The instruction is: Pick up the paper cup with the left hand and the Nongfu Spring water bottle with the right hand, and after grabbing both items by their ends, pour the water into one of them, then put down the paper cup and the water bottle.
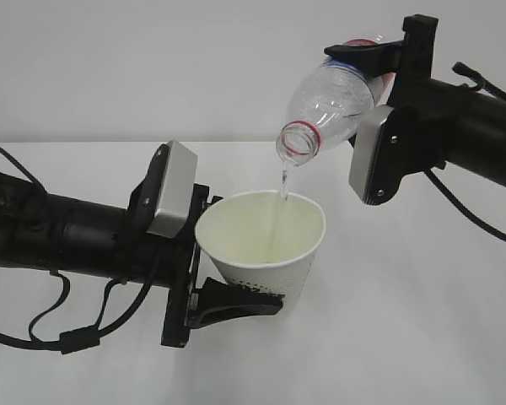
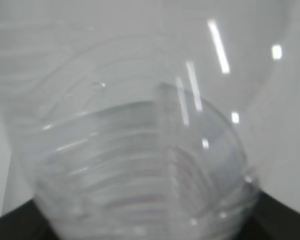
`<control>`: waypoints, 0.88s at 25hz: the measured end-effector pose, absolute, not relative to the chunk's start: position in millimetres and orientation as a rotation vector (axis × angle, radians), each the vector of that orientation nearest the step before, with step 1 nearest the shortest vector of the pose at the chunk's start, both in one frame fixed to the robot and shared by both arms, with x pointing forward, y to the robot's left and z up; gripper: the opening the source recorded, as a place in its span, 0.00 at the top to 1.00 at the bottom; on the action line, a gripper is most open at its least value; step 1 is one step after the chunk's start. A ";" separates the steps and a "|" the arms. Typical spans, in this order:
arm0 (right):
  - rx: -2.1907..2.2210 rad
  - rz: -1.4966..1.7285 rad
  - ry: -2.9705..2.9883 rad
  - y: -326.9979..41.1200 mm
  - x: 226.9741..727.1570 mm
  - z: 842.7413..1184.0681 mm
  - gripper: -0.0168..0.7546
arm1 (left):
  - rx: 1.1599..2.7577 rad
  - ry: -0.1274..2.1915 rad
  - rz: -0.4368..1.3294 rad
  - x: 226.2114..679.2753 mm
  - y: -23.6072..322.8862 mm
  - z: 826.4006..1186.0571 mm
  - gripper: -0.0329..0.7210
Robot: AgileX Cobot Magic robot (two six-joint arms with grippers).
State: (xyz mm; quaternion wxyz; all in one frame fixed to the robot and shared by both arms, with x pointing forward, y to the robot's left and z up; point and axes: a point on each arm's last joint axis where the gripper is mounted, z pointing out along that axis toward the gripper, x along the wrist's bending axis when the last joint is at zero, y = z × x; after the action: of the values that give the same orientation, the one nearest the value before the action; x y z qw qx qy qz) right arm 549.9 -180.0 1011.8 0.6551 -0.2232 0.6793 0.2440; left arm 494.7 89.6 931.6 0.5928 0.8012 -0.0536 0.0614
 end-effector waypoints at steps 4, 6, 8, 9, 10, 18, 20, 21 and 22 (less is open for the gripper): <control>-0.506 0.553 1.540 -180.0 549.9 1011.8 0.35 | 1.864 -0.124 0.144 494.8 89.6 931.4 0.26; -0.504 0.553 1.540 -180.1 550.0 1011.9 0.35 | 1.864 -0.124 0.144 494.8 89.6 931.4 0.26; -0.504 0.553 1.540 -180.1 550.0 1011.9 0.35 | 1.864 -0.124 0.144 494.8 89.6 931.4 0.26; -0.504 0.553 1.540 -180.1 550.0 1011.9 0.35 | 1.864 -0.124 0.144 494.8 89.6 931.4 0.26; -0.502 0.553 1.540 -180.2 550.1 1011.9 0.35 | 1.864 -0.124 0.144 494.8 89.6 931.4 0.26; -0.502 0.553 1.540 -180.2 550.1 1011.9 0.35 | 1.864 -0.124 0.144 494.8 89.6 931.4 0.26; -0.502 0.553 1.540 -180.2 550.1 1011.9 0.35 | 1.865 -0.126 0.143 494.7 89.6 931.4 0.26; -0.502 0.553 1.540 -180.2 550.1 1011.9 0.35 | 1.865 -0.126 0.143 494.7 89.6 931.4 0.26; -0.502 0.553 1.540 -180.2 550.1 1011.9 0.35 | 1.865 -0.126 0.143 494.7 89.6 931.4 0.26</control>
State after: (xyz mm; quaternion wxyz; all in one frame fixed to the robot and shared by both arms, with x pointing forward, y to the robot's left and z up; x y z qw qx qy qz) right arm 550.1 -180.2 1011.9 0.6555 -0.2213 0.6796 0.2441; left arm 494.7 89.6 931.4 0.5919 0.8019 -0.0540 0.0614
